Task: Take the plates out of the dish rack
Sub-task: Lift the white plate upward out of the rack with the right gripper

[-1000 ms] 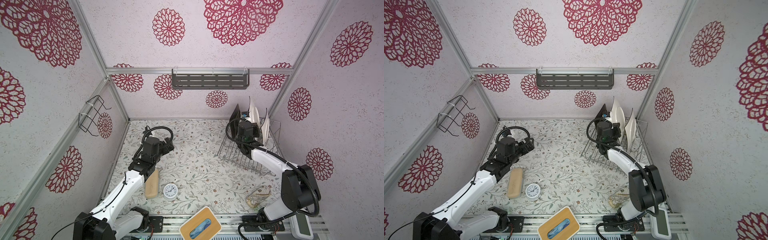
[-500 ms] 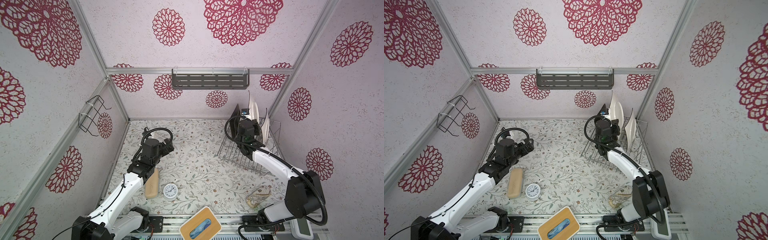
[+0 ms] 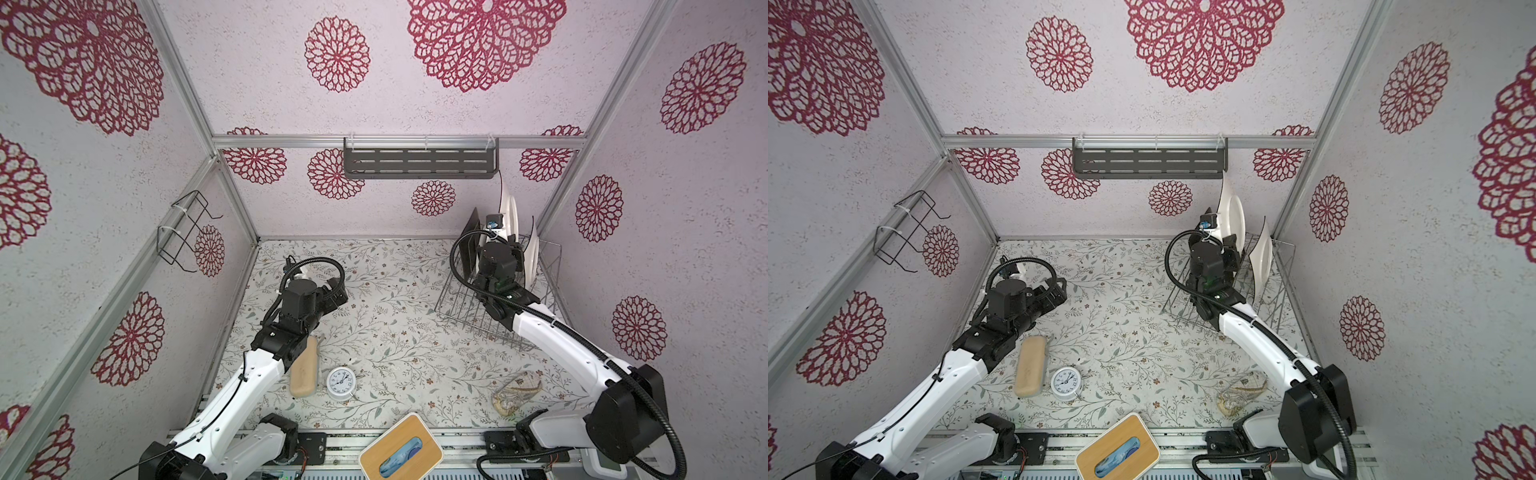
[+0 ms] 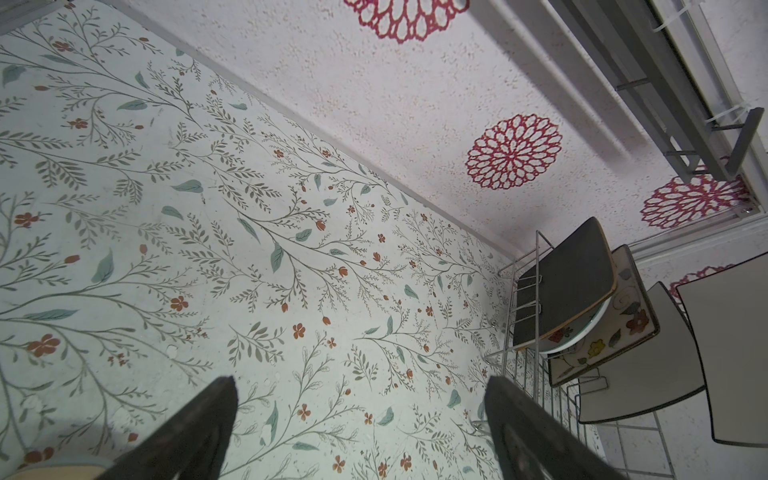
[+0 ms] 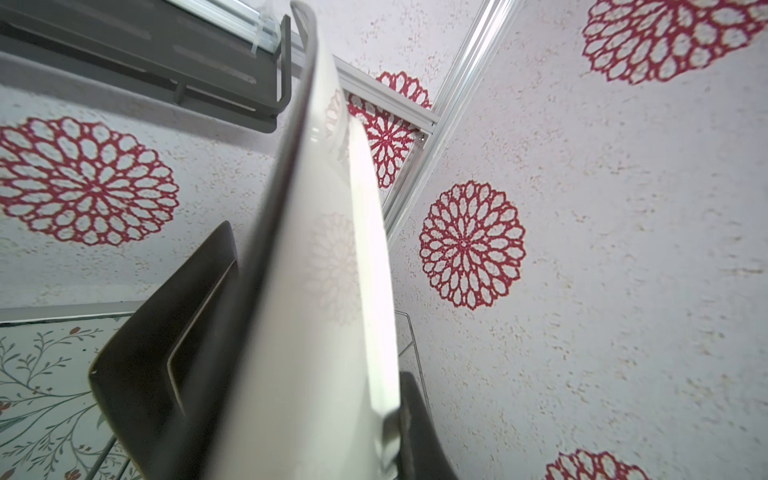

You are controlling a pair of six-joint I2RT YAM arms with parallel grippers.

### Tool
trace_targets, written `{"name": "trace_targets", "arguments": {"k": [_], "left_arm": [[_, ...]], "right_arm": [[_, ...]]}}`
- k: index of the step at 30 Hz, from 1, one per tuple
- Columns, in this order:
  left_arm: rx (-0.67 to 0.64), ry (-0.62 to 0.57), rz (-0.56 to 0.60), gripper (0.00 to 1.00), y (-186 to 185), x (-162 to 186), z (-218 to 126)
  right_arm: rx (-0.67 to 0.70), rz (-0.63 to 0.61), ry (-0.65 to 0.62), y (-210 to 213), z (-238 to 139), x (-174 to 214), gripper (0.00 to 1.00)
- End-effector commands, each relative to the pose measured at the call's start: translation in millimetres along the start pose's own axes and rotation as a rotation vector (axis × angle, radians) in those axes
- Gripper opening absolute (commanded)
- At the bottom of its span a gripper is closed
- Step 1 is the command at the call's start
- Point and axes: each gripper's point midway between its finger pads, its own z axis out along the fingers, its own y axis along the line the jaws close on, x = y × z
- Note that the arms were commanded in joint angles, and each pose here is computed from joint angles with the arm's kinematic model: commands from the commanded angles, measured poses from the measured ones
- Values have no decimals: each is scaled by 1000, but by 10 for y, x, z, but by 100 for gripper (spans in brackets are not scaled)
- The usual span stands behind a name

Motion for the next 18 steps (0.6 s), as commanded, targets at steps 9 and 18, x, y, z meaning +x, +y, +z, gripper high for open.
{"name": "trace_targets", "arguments": {"k": [9,18], "left_arm": [[161,74,-86,97,-331,84,-52],[238,77,-149,97,-488,48,-62]], "right_arm": [[-139,491,-152,-780,-618,-911,0],[-306,668,-144,-783,-805,-890,0]]}}
